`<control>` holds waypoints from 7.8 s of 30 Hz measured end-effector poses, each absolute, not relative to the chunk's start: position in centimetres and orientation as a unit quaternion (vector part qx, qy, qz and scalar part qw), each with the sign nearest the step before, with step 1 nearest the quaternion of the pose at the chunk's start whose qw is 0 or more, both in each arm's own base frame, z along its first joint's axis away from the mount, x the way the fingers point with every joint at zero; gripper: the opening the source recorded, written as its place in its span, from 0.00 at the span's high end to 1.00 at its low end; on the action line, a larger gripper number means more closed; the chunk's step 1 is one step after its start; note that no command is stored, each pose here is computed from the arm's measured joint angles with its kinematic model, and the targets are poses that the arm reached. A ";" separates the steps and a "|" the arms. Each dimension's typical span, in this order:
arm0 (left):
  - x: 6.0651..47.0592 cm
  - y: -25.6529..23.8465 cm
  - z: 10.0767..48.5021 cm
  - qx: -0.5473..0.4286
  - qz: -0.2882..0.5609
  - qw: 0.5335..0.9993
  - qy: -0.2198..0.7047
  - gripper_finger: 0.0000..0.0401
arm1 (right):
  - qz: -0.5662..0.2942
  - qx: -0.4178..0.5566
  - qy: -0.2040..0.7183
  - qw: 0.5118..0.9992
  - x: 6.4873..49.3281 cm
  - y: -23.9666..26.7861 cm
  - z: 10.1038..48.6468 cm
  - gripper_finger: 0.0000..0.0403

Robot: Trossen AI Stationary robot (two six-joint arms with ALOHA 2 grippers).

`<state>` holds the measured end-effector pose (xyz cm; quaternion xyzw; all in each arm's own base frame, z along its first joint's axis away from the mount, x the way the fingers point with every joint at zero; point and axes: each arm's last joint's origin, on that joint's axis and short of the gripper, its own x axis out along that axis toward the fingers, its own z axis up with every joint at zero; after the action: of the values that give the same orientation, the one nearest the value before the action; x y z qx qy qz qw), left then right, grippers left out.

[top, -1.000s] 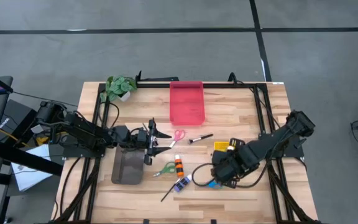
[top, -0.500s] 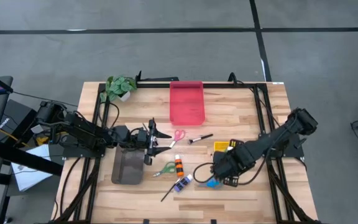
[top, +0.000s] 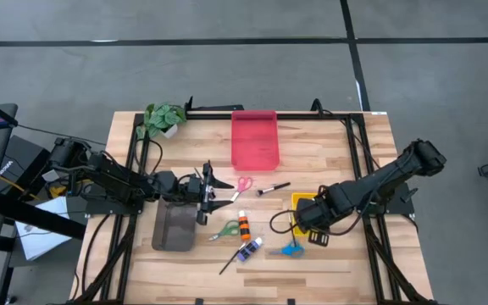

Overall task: Pick & Place Paint Supplies
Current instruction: Put the yellow paint bottle into the yellow bin, then put the violet paint bottle into the yellow bin

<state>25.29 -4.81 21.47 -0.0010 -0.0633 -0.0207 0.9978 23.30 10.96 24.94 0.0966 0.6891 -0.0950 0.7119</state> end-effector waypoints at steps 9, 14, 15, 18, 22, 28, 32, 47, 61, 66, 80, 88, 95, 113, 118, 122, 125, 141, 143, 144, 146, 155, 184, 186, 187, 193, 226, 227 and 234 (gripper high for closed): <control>25.3 -4.8 21.5 -0.001 -0.022 0.998 -0.063 0.49 | -0.084 0.094 0.694 0.708 23.2 10.6 23.9 0.73; 25.3 -4.8 21.5 -0.001 -0.021 0.998 -0.063 0.49 | -0.079 0.088 0.695 0.709 23.4 10.3 23.7 0.73; 25.3 -4.8 21.5 -0.001 -0.021 0.998 -0.063 0.49 | -0.076 0.087 0.694 0.711 23.6 10.3 23.7 0.73; 25.3 -4.8 21.5 -0.001 -0.021 0.998 -0.063 0.49 | -0.076 0.082 0.699 0.706 23.8 10.1 23.4 0.73; 25.3 -4.8 21.4 0.000 -0.020 0.998 -0.059 0.49 | -0.069 0.078 0.701 0.706 23.9 10.0 23.3 0.73; 25.3 -4.8 21.3 0.001 -0.020 0.998 -0.054 0.49 | -0.068 0.080 0.701 0.705 24.0 9.9 23.3 0.73; 25.3 -4.8 21.3 0.001 -0.020 0.998 -0.054 0.49 | -0.060 0.084 0.702 0.705 23.9 9.9 22.8 0.73; 25.4 -4.5 21.2 0.001 -0.014 0.999 -0.052 0.49 | -0.056 0.101 0.702 0.702 23.6 9.5 21.7 0.73; 25.4 -4.5 21.2 0.002 -0.014 0.999 -0.049 0.49 | -0.069 0.113 0.701 0.700 23.9 8.7 21.7 0.73; 25.4 -4.5 21.2 0.002 -0.016 0.999 -0.049 0.49 | -0.072 0.114 0.701 0.700 23.9 8.7 21.7 0.69; 25.4 -4.5 21.2 0.002 -0.016 0.999 -0.049 0.49 | -0.095 0.145 0.690 0.703 23.2 8.7 22.7 0.51; 25.4 -4.5 21.1 0.005 -0.013 0.999 -0.046 0.49 | -0.095 0.207 0.621 0.749 20.7 8.9 26.4 0.52; 25.3 -5.1 20.8 0.008 -0.049 0.998 -0.030 0.49 | -0.070 0.195 0.496 0.843 19.0 10.0 29.5 0.52; 30.9 -12.6 23.4 -0.009 -0.029 0.973 0.230 0.35 | -0.051 0.132 0.450 0.882 17.5 11.0 30.4 0.52; 33.1 -13.6 21.7 -0.078 -0.008 0.961 0.266 0.34 | -0.037 0.126 0.451 0.883 17.2 11.5 30.5 0.52; 34.7 -14.3 19.8 -0.108 -0.006 0.948 0.299 0.35 | -0.031 0.123 0.451 0.883 17.1 11.8 30.5 0.52; 35.6 -14.7 18.1 -0.119 0.006 0.937 0.328 0.35 | -0.026 0.122 0.451 0.884 17.0 11.9 30.5 0.52; 39.3 -15.8 13.9 -0.095 0.037 0.913 0.395 0.36 | -0.016 0.130 0.436 0.890 17.1 12.3 30.7 0.52; 39.5 -15.8 13.7 -0.092 0.039 0.911 0.401 0.36 | -0.015 0.132 0.433 0.891 17.2 12.4 30.7 0.52; 39.6 -15.8 13.7 -0.091 0.039 0.910 0.402 0.36 | -0.013 0.134 0.431 0.892 17.2 12.4 30.8 0.52; 39.9 -16.0 13.6 -0.088 0.041 0.907 0.410 0.36 | -0.013 0.135 0.430 0.893 17.2 12.4 30.8 0.52; 40.2 -15.9 13.3 -0.095 0.055 0.895 0.432 0.49 | -0.013 0.137 0.428 0.893 17.3 12.4 30.8 0.52; 40.5 -15.7 16.2 -0.074 0.000 0.919 0.388 0.89 | -0.006 0.140 0.423 0.895 17.3 12.6 30.9 0.52; 40.4 -16.0 16.2 -0.055 -0.012 0.920 0.388 0.84 | -0.004 0.139 0.423 0.895 17.3 12.6 30.9 0.52; 40.4 -16.1 16.2 -0.056 -0.016 0.921 0.386 0.81 | -0.004 0.139 0.423 0.895 17.3 12.6 30.9 0.52; 40.2 -17.1 16.4 0.041 -0.091 0.922 0.374 0.62 | -0.003 0.142 0.421 0.896 17.3 12.7 30.9 0.52; 36.4 -17.4 18.1 -0.333 0.098 0.788 0.509 0.40 | 0.025 0.170 0.405 0.898 17.6 13.2 31.4 0.52; 36.5 -17.4 17.6 -0.344 0.099 0.777 0.518 0.40 | 0.025 0.171 0.404 0.898 17.6 13.2 31.4 0.52; 38.4 -17.7 15.5 -0.427 0.077 0.744 0.508 0.40 | 0.039 0.179 0.416 0.891 17.8 13.1 31.4 0.52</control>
<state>38.41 -17.67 15.51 -0.4270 0.5077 0.0767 0.7443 17.77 13.07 31.35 0.1792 0.4159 0.0387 0.8908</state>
